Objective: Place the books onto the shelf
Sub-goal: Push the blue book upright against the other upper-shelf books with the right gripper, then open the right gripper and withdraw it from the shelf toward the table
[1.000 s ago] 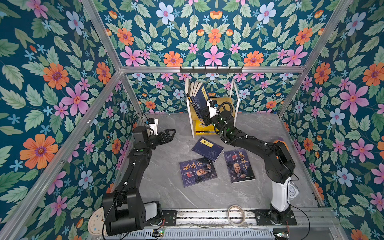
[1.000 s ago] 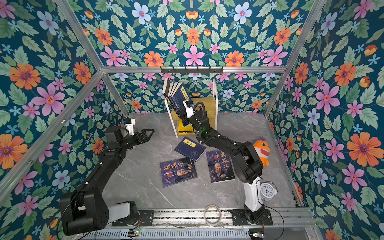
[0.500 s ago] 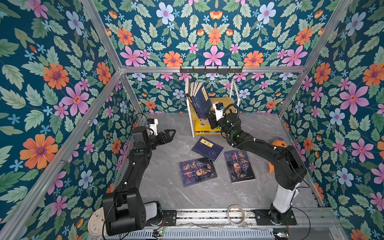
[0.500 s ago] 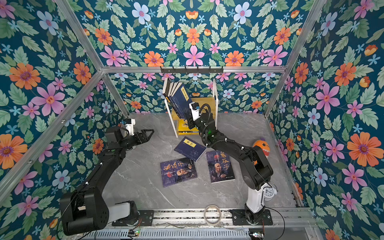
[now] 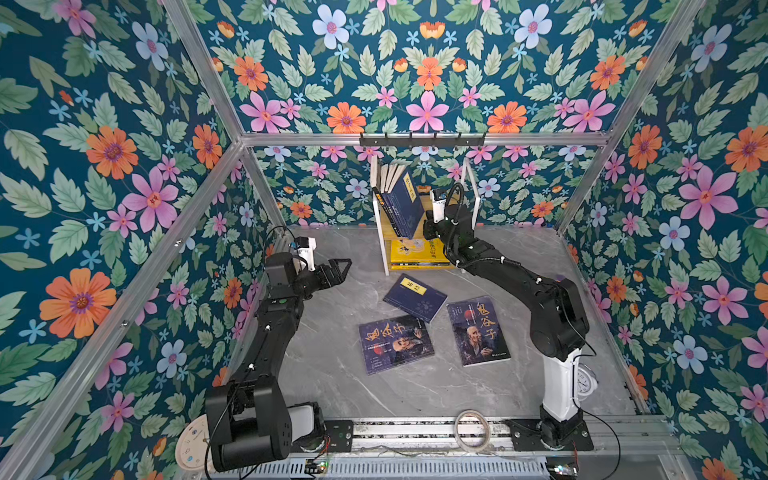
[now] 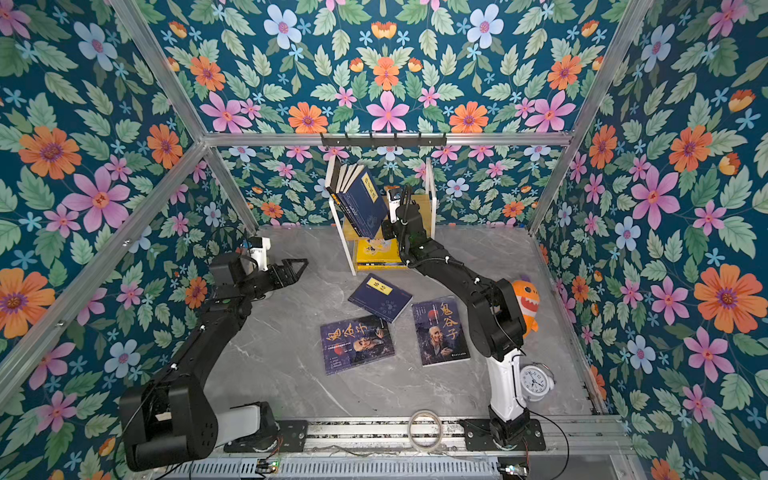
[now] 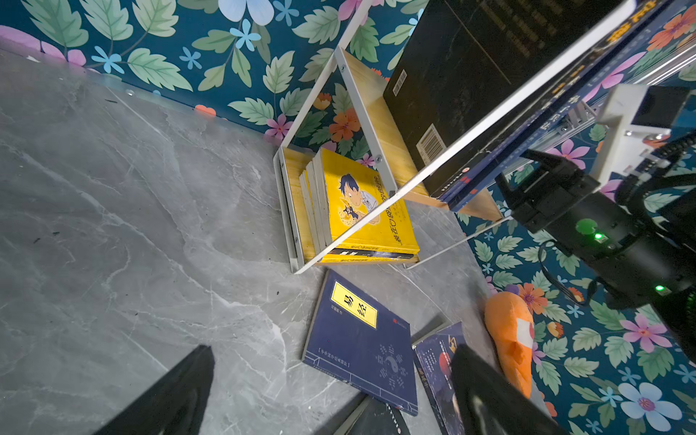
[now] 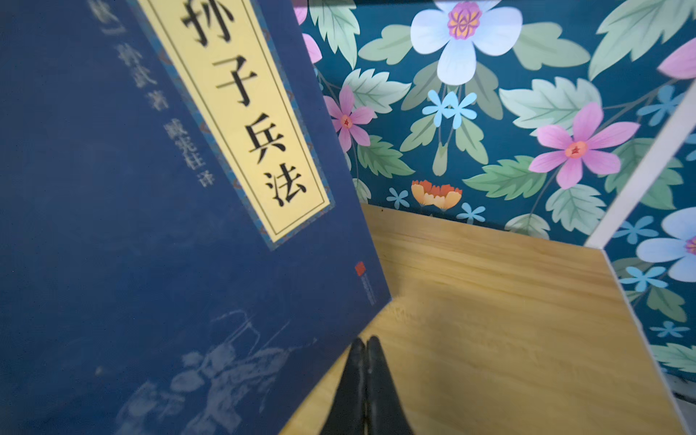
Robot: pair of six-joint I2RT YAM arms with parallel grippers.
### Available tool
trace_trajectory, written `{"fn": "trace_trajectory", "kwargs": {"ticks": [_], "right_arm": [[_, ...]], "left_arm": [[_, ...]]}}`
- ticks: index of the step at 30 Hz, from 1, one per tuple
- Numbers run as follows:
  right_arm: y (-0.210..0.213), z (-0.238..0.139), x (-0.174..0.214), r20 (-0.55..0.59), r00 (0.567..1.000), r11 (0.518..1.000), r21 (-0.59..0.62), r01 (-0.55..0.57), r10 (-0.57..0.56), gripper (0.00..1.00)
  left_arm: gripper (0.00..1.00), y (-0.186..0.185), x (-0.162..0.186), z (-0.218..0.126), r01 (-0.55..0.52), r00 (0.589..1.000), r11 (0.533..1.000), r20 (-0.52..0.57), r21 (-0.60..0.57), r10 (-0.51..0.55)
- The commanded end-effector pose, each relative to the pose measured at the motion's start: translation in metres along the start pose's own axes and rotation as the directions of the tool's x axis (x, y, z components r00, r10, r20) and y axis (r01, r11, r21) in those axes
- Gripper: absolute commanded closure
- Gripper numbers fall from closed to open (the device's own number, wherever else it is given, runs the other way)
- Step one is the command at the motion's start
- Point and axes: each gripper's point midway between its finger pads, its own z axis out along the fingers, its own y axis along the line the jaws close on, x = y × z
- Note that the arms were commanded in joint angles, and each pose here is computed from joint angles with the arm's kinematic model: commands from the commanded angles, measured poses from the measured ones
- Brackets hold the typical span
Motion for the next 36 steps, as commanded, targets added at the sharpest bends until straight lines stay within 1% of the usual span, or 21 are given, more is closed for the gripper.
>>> {"fn": "trace_trajectory", "kwargs": {"ticks": [1, 6, 9, 13, 22, 27, 31, 32, 34, 36], "right_arm": [[0.002, 0.010, 0.013, -0.055, 0.998, 1.000, -0.001, -0.029, 0.029, 1.00], [0.008, 0.029, 0.026, -0.100, 0.994, 0.999, -0.022, -0.047, 0.045, 1.00], [0.011, 0.035, 0.031, -0.106, 0.993, 0.997, -0.036, -0.062, 0.058, 1.00], [0.015, 0.042, 0.037, -0.122, 0.991, 0.997, -0.060, -0.057, 0.049, 0.93], [0.018, 0.055, 0.040, -0.137, 0.989, 0.992, -0.098, -0.074, 0.061, 0.92], [0.020, 0.053, 0.038, -0.134, 0.990, 0.991, -0.111, -0.068, 0.053, 0.91], [0.013, 0.045, 0.027, -0.118, 0.992, 0.993, -0.101, -0.065, 0.052, 0.90], [0.011, 0.042, 0.023, -0.109, 0.993, 0.993, -0.098, -0.058, 0.047, 0.89], [0.006, 0.032, 0.009, -0.088, 0.996, 0.995, -0.090, -0.042, 0.034, 0.83], [0.005, 0.023, 0.001, -0.082, 0.996, 0.995, -0.092, -0.029, 0.022, 0.81]], "left_arm": [[0.00, -0.004, -0.006, -0.001, -0.023, 0.999, 1.000, 0.025, 0.017, 0.023], [0.00, -0.004, -0.006, -0.001, -0.025, 0.999, 1.000, 0.025, 0.017, 0.024], [0.00, -0.005, -0.006, -0.001, -0.025, 0.999, 0.999, 0.024, 0.020, 0.024], [0.00, -0.003, -0.006, 0.000, -0.020, 1.000, 1.000, 0.021, 0.018, 0.019], [0.00, -0.002, -0.005, 0.001, -0.015, 1.000, 1.000, 0.019, 0.018, 0.014], [0.00, -0.002, -0.006, 0.001, -0.014, 1.000, 1.000, 0.020, 0.016, 0.014], [0.00, -0.001, -0.006, 0.001, -0.013, 1.000, 1.000, 0.020, 0.012, 0.012], [0.00, -0.001, -0.005, 0.001, -0.010, 1.000, 1.000, 0.018, 0.008, 0.009], [0.00, 0.001, -0.005, 0.001, 0.000, 1.000, 1.000, 0.016, -0.005, 0.000], [0.00, 0.004, -0.005, 0.001, 0.023, 1.000, 0.999, 0.013, -0.024, -0.022]]}}
